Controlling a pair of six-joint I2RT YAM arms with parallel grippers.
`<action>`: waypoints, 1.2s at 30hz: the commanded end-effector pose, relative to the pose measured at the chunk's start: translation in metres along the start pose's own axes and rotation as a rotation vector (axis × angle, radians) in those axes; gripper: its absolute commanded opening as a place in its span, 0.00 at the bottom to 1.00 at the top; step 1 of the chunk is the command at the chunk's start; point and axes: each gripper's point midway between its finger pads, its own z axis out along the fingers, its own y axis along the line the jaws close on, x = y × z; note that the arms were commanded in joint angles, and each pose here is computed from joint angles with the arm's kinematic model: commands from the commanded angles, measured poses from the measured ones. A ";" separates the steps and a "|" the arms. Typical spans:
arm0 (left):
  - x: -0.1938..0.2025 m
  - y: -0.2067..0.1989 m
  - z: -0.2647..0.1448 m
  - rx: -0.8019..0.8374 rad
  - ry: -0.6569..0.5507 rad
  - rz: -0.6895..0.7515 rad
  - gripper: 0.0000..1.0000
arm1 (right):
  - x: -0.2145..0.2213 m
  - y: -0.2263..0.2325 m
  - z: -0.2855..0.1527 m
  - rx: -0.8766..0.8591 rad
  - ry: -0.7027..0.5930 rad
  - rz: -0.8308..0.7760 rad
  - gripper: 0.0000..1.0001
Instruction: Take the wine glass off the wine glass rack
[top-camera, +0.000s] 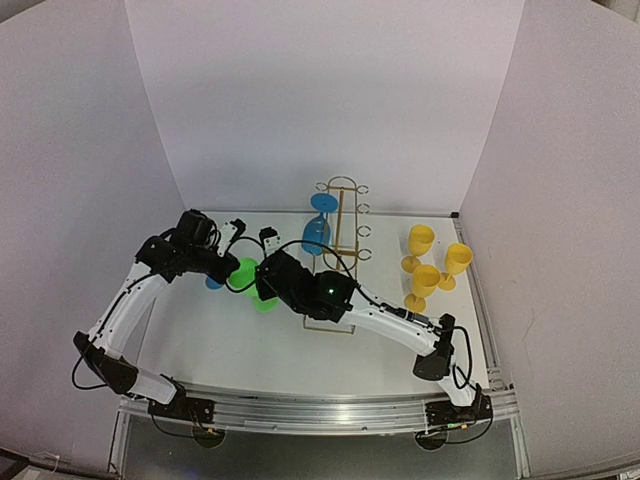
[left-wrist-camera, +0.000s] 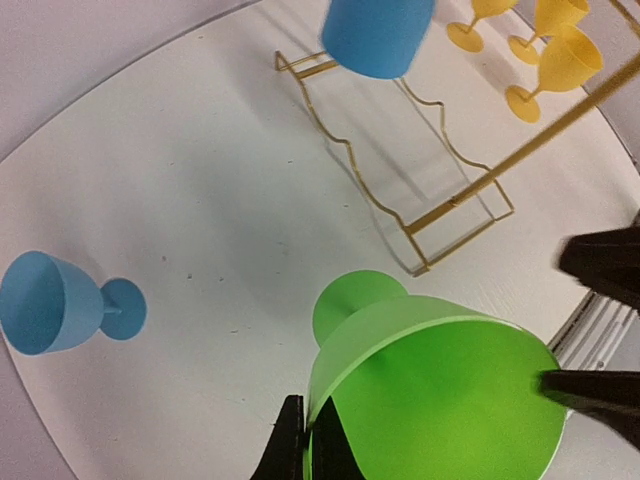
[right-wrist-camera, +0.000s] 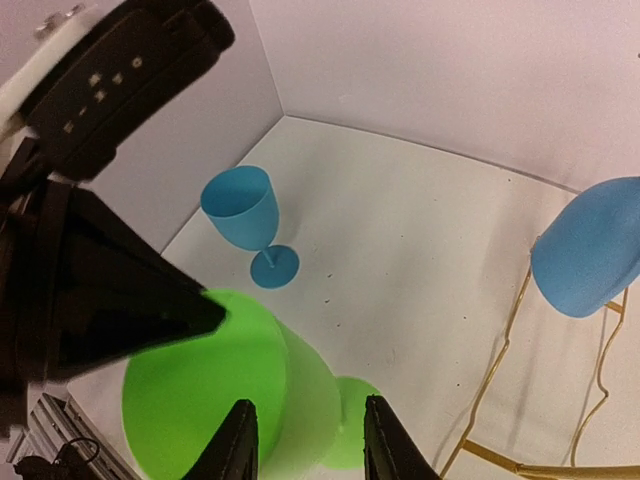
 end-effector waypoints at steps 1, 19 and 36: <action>-0.016 0.069 0.014 -0.112 -0.013 -0.050 0.00 | -0.051 -0.014 -0.051 -0.005 -0.103 0.031 0.36; -0.050 0.139 0.133 -0.209 0.040 0.030 0.00 | -0.078 -0.053 -0.108 0.062 -0.168 0.030 0.44; 0.001 0.150 0.168 -0.171 0.179 -0.034 0.07 | -0.077 -0.052 -0.106 0.062 -0.164 0.006 0.47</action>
